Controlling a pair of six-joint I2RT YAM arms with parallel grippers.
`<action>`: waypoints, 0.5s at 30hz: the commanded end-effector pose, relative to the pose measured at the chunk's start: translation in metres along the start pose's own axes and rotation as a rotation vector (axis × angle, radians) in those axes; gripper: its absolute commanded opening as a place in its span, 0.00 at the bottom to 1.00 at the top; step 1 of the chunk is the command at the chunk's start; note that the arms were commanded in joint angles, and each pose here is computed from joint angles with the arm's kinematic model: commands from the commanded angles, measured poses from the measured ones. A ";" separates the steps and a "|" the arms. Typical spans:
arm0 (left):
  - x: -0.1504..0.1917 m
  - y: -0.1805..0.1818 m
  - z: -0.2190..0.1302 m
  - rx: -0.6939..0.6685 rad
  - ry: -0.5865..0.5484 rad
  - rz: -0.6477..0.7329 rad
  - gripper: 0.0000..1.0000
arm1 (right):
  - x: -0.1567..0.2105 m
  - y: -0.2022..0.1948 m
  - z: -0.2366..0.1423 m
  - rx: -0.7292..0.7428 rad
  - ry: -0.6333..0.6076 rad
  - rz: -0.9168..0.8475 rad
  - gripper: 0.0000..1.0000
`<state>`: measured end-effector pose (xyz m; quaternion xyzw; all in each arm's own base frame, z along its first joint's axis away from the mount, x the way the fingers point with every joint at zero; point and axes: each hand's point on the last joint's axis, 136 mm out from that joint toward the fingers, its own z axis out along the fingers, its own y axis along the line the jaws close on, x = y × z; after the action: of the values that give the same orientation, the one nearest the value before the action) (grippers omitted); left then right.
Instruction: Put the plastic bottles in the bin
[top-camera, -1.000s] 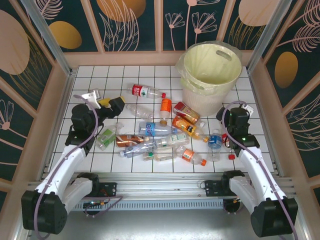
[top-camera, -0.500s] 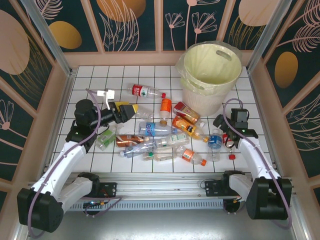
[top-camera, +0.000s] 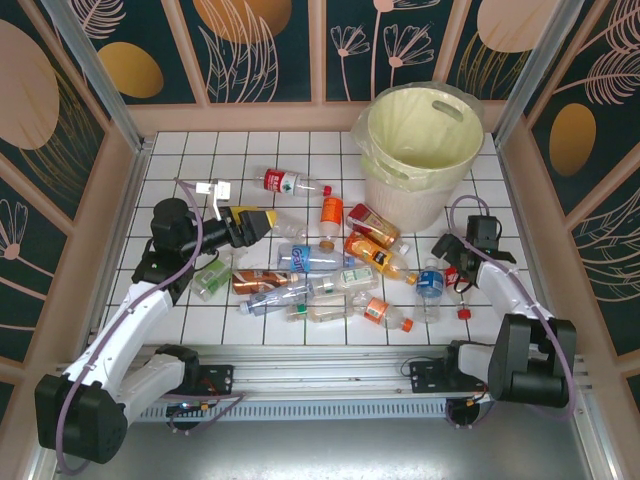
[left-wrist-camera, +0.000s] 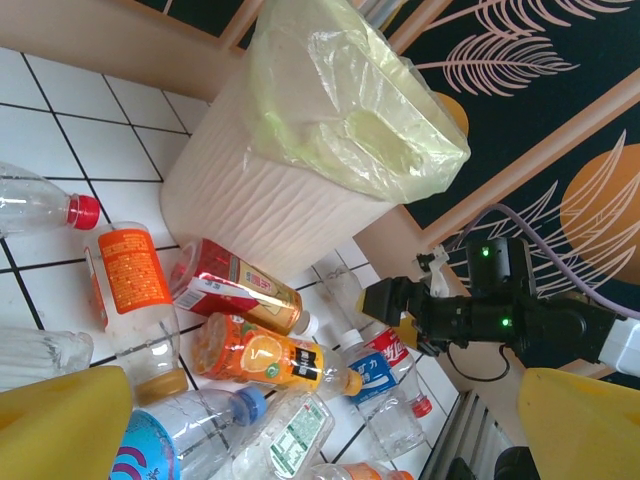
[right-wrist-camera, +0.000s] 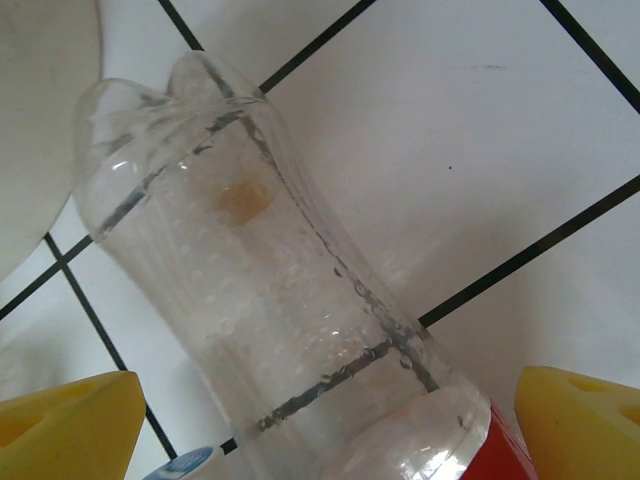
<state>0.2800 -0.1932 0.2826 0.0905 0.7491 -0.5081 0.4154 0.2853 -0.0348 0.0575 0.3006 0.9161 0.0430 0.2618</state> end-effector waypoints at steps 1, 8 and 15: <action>0.000 -0.007 -0.001 0.020 0.000 0.014 0.99 | -0.018 0.004 0.001 -0.013 -0.033 0.008 0.95; 0.002 -0.005 0.000 0.018 0.004 0.006 0.99 | -0.023 -0.005 0.016 0.018 -0.020 0.040 0.91; 0.002 -0.005 0.000 0.013 0.002 0.008 0.99 | -0.042 -0.024 0.020 0.078 -0.049 0.084 0.87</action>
<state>0.2788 -0.1949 0.2825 0.0926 0.7489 -0.5092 0.4138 0.2985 -0.0652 0.0417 0.3435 0.9059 0.0245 0.2464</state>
